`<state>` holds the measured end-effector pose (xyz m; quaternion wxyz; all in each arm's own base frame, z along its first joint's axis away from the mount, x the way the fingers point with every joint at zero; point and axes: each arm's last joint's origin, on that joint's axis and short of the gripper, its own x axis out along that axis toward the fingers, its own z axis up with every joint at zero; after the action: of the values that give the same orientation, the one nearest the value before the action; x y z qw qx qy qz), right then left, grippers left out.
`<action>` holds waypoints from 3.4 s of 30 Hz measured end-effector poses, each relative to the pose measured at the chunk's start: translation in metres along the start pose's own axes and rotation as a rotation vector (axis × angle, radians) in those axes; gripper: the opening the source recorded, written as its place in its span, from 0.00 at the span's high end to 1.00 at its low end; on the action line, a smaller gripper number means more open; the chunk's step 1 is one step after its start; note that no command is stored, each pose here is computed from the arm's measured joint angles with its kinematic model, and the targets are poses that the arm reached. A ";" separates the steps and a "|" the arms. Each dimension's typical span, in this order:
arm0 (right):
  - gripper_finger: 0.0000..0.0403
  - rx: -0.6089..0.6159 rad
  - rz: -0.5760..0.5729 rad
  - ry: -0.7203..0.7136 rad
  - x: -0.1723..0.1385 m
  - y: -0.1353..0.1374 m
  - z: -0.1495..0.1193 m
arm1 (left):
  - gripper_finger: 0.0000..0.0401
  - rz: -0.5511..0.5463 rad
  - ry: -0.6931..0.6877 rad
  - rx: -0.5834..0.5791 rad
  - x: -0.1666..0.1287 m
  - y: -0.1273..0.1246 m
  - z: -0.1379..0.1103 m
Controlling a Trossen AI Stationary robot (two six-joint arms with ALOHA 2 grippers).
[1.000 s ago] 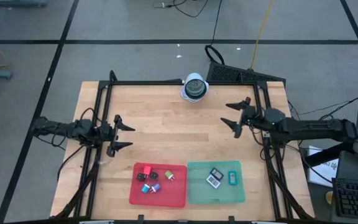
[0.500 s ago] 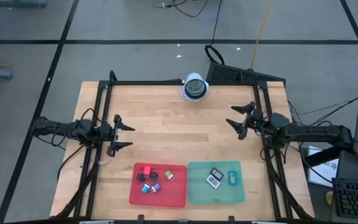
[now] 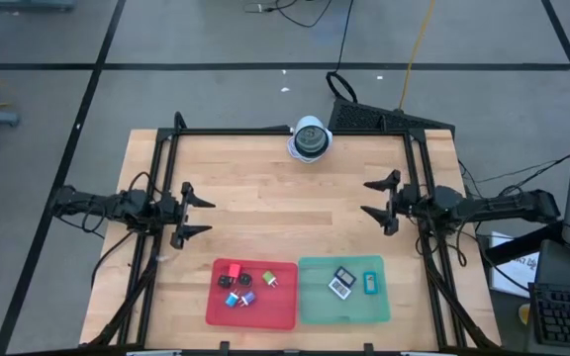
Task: Pick & Place Office items
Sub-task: Return to Home Position
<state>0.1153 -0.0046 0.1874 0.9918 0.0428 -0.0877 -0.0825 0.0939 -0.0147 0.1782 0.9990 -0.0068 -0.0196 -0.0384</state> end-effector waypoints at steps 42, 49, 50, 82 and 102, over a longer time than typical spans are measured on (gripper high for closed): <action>0.17 -0.153 0.042 0.193 -0.016 0.007 -0.018 | 0.26 -0.010 0.028 0.031 0.000 0.000 -0.003; 0.17 -0.153 0.042 0.192 -0.016 0.007 -0.018 | 0.26 -0.010 0.028 0.032 0.000 0.000 -0.003; 0.17 -0.153 0.042 0.192 -0.016 0.007 -0.018 | 0.26 -0.010 0.028 0.031 0.000 0.000 -0.003; 0.17 -0.152 0.043 0.190 -0.016 0.007 -0.018 | 0.26 -0.010 0.028 0.031 0.000 0.000 -0.003; 0.17 -0.152 0.042 0.190 -0.016 0.007 -0.018 | 0.26 -0.010 0.028 0.032 0.000 0.000 -0.003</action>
<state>0.1037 0.0063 0.1677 0.9976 -0.0268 0.0123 -0.0634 0.0940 -0.0151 0.1755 0.9990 0.0095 -0.0064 -0.0434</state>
